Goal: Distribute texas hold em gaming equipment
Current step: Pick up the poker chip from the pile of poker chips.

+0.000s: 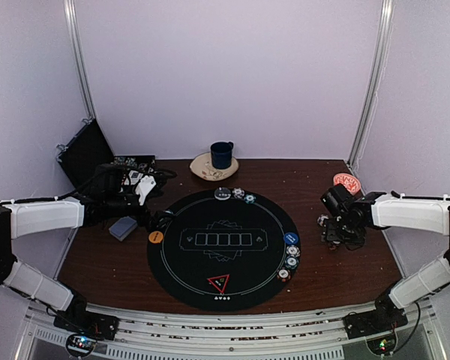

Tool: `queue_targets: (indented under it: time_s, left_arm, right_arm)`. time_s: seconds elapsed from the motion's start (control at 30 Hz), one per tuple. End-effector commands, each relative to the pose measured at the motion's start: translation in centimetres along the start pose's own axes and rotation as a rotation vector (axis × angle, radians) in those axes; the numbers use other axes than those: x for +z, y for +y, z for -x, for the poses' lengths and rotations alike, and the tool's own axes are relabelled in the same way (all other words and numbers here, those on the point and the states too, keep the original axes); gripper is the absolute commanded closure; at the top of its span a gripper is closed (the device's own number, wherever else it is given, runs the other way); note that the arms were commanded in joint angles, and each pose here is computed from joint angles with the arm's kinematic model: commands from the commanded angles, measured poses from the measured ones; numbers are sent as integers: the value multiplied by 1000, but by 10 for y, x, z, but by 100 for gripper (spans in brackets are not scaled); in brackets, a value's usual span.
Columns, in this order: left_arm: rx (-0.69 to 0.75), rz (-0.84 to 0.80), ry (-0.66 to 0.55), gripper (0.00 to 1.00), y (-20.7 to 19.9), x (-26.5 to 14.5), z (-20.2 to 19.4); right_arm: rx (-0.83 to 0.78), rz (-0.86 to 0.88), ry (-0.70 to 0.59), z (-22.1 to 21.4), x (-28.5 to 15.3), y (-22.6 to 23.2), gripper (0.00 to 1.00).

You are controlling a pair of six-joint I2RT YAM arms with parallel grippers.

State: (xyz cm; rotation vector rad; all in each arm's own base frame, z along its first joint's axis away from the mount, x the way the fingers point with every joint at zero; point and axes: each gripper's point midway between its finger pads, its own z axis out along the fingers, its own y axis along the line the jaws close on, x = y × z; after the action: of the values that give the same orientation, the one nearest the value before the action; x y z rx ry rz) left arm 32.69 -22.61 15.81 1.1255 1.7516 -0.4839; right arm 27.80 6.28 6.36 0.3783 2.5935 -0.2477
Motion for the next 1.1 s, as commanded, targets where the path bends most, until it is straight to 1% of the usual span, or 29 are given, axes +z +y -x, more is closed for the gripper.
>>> queue_targets:
  time_s: [0.0, 0.23, 0.57, 0.77, 1.07]
  left_arm:
    - [12, 2, -33, 2, 3, 2, 5]
    - [10, 2, -31, 2, 4, 3, 4]
    - [7, 1, -24, 2, 4, 5, 1]
    - [7, 1, -24, 2, 4, 5, 1]
    - [5, 0, -21, 2, 4, 6, 1]
  right_arm:
    - [-9, -8, 21, -5, 16, -1, 18]
    - [14, -18, 39, -8, 34, -6, 23]
    - [28, 24, 53, -12, 41, -3, 37]
    - [36, 43, 64, -16, 45, -1, 43]
    - [43, 23, 31, -7, 36, -7, 45]
